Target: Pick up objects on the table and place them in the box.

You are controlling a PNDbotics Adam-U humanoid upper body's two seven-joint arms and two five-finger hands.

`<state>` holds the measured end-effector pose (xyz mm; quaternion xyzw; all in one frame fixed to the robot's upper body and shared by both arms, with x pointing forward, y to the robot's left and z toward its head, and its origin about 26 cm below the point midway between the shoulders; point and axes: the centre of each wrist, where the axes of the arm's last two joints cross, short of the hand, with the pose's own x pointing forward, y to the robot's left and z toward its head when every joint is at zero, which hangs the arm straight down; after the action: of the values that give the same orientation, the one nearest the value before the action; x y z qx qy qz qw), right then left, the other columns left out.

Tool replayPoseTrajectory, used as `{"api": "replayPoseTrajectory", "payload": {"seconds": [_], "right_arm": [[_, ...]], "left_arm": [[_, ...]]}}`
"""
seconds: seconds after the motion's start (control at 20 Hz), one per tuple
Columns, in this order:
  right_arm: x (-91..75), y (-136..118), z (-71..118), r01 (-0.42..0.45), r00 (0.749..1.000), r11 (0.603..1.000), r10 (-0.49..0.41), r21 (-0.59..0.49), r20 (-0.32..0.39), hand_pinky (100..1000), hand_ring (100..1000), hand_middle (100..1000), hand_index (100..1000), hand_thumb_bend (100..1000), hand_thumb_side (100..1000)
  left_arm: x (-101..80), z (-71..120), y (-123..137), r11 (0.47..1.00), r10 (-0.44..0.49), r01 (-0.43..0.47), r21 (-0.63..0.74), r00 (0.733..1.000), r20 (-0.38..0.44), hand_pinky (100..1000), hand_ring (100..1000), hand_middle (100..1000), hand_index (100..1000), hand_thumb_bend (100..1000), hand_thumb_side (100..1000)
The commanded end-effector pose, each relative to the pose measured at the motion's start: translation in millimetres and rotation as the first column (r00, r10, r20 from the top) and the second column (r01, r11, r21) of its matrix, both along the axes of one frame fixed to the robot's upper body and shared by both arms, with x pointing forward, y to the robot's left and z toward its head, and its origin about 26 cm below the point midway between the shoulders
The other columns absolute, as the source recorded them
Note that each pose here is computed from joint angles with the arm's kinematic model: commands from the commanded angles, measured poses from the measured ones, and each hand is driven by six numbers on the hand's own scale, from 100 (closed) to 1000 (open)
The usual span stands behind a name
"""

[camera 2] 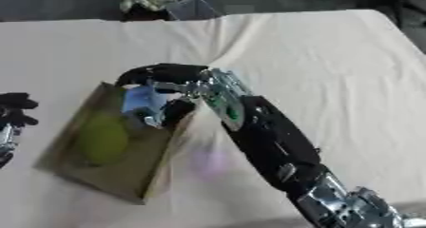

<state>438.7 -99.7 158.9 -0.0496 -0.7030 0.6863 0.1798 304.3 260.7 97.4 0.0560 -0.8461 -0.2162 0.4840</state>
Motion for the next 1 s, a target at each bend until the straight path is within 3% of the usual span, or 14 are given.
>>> {"api": "replayPoseTrajectory", "payload": {"seconds": [0.05, 0.45, 0.9, 1.0], "right_arm": [[-5.5, -7, 30.7, -0.027, 0.999, 0.998, 0.024, 0.064, 0.042, 1000, 1000, 968, 1000, 100, 387], [-29.5, -26, 70.5, -0.078, 0.996, 0.978, 0.068, 0.195, 0.056, 1000, 1000, 976, 1000, 100, 234], [-57.9, -64, 102.9, -0.077, 0.981, 0.949, 0.018, 0.306, 0.191, 946, 1000, 985, 1000, 100, 269], [-63.2, -72, 105.1, -0.067, 0.976, 0.942, -0.007, 0.330, 0.218, 943, 1000, 987, 1000, 100, 211]], "left_arm": [[-0.3, 6.6, 5, 1.000, 0.013, -0.013, 0.008, 1.000, 0.023, 606, 736, 628, 765, 100, 511], [-0.9, 6.1, 7, 0.999, 0.031, -0.031, -0.007, 0.999, 0.023, 605, 742, 638, 768, 100, 532], [-1.9, 4.0, 8, 1.000, 0.031, -0.031, 0.004, 0.999, 0.019, 605, 742, 636, 767, 100, 541], [-1.9, 4.0, 9, 1.000, 0.030, -0.030, 0.007, 0.999, 0.020, 605, 742, 636, 767, 100, 541]]}}
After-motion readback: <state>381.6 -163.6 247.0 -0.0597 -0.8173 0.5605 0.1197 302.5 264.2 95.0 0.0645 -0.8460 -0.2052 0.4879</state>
